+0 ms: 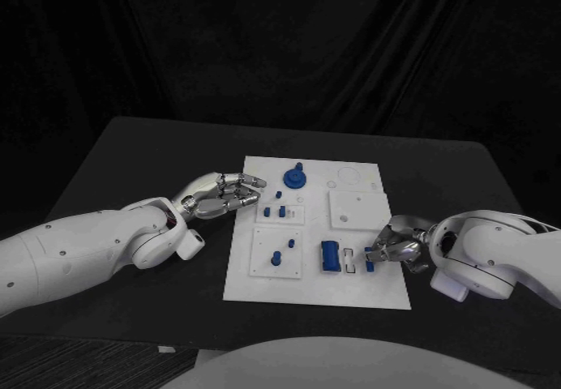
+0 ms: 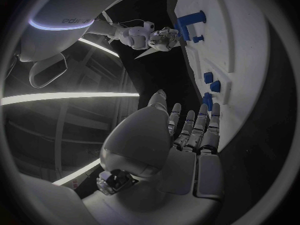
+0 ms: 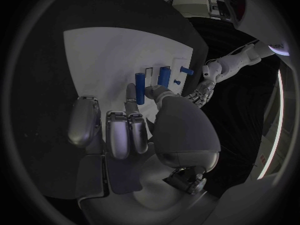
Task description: Assemble the parts on the task board
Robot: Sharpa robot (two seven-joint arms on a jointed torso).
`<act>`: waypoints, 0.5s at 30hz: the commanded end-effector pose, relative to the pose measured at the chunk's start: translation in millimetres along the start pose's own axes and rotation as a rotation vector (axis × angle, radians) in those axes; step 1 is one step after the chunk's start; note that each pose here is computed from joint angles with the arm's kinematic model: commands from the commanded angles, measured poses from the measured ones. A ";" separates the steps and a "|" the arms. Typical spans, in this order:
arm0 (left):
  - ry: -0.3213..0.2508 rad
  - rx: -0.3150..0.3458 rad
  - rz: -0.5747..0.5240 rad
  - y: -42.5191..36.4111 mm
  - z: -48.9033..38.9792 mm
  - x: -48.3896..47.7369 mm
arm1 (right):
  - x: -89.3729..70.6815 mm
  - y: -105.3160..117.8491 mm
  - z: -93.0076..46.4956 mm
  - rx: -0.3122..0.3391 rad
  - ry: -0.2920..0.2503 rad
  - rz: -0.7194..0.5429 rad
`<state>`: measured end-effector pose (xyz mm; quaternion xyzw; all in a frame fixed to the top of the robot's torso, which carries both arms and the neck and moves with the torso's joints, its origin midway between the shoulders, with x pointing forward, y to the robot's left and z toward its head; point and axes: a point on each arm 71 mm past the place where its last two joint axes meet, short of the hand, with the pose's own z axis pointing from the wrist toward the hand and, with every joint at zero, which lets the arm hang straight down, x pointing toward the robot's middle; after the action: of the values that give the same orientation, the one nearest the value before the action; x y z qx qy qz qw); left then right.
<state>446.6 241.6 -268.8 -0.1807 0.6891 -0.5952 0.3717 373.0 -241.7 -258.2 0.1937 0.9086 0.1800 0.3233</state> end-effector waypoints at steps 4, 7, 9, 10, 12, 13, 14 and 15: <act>0.007 0.011 -0.012 -1.0 1.9 2.4 | 5.6 5.6 6.0 0.011 0.076 0.082; 0.008 0.011 -0.013 -1.1 2.1 2.8 | 6.7 8.4 8.9 0.007 0.086 0.077; 0.008 0.011 -0.013 -1.1 2.1 2.8 | 7.1 9.5 10.0 0.005 0.090 0.075; 0.008 0.010 -0.013 -1.0 2.0 2.8 | 7.4 10.5 10.9 0.002 0.092 0.074; 0.009 0.009 -0.014 -1.0 1.9 2.8 | 7.6 11.5 11.8 0.000 0.092 0.074; 0.009 0.009 -0.014 -1.0 1.8 2.8 | 7.7 12.1 12.4 -0.002 0.092 0.074; 0.010 0.008 -0.014 -1.0 1.8 2.9 | 7.7 12.6 12.8 -0.004 0.092 0.074; 0.010 0.008 -0.015 -0.9 1.9 2.9 | 7.7 13.2 13.3 -0.006 0.091 0.074</act>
<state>446.7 240.0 -269.1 -0.1805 0.6899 -0.5953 0.3702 379.9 -224.8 -265.3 0.2152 0.9130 0.1975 0.2849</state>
